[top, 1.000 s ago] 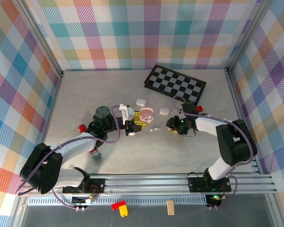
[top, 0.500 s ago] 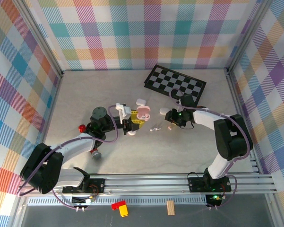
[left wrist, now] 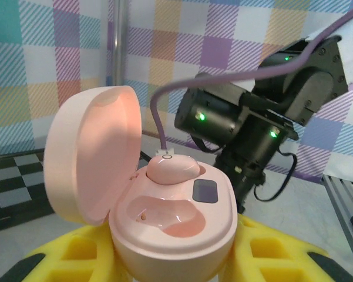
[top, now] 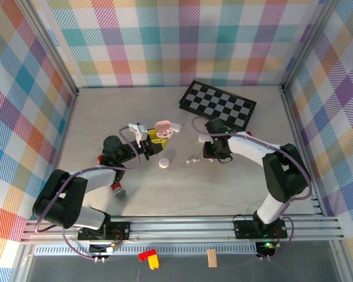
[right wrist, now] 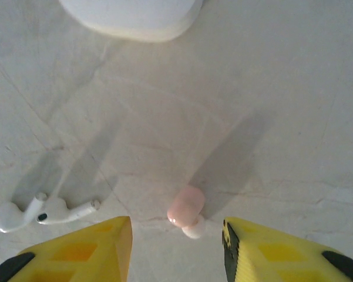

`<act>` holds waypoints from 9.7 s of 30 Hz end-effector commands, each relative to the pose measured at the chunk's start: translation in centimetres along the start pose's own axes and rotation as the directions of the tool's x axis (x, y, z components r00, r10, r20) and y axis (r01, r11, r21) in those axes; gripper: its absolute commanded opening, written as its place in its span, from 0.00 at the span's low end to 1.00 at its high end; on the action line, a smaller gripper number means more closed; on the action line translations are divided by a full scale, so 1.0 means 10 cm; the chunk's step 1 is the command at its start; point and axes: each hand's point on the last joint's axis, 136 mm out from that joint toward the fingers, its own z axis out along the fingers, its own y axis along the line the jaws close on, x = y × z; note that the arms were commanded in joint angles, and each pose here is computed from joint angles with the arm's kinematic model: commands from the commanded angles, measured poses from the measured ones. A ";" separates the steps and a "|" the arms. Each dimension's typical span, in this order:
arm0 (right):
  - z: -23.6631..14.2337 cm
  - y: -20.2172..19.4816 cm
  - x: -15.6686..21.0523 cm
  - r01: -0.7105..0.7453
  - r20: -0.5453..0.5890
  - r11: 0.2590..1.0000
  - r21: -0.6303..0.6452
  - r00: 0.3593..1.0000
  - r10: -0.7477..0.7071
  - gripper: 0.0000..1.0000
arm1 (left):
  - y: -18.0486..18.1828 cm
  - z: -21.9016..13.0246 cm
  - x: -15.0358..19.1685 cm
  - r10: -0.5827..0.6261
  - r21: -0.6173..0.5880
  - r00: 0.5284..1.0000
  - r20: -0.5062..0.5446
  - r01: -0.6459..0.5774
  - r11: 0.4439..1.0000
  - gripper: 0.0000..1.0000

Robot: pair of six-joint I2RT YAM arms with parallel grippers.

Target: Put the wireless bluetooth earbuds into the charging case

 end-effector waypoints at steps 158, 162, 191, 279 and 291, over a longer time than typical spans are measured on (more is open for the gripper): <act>-2.29 1.42 -0.32 0.326 0.401 0.643 -0.693 0.915 -0.031 0.21 | -0.57 0.79 -0.16 0.275 -0.094 0.961 -0.004 -0.274 0.957 0.31; -2.22 1.43 -0.32 0.314 0.383 0.648 -0.694 0.923 -0.037 0.21 | -0.59 0.82 -0.20 0.268 -0.092 0.963 0.008 -0.266 0.960 0.31; -2.34 1.30 -0.26 0.313 0.406 0.679 -0.664 0.914 -0.024 0.33 | -0.48 0.88 -0.20 0.229 -0.154 0.973 0.000 -0.226 0.962 0.31; -1.64 0.61 -0.53 -0.175 0.047 0.478 -0.860 0.908 0.417 0.22 | -0.55 0.63 -0.20 0.093 -0.155 0.996 -0.011 -0.094 0.983 0.92; -0.41 -0.43 -0.11 -0.430 0.034 0.679 -0.594 0.830 0.556 0.22 | -0.35 0.18 0.41 0.016 -0.317 0.962 -0.272 -0.106 0.943 1.00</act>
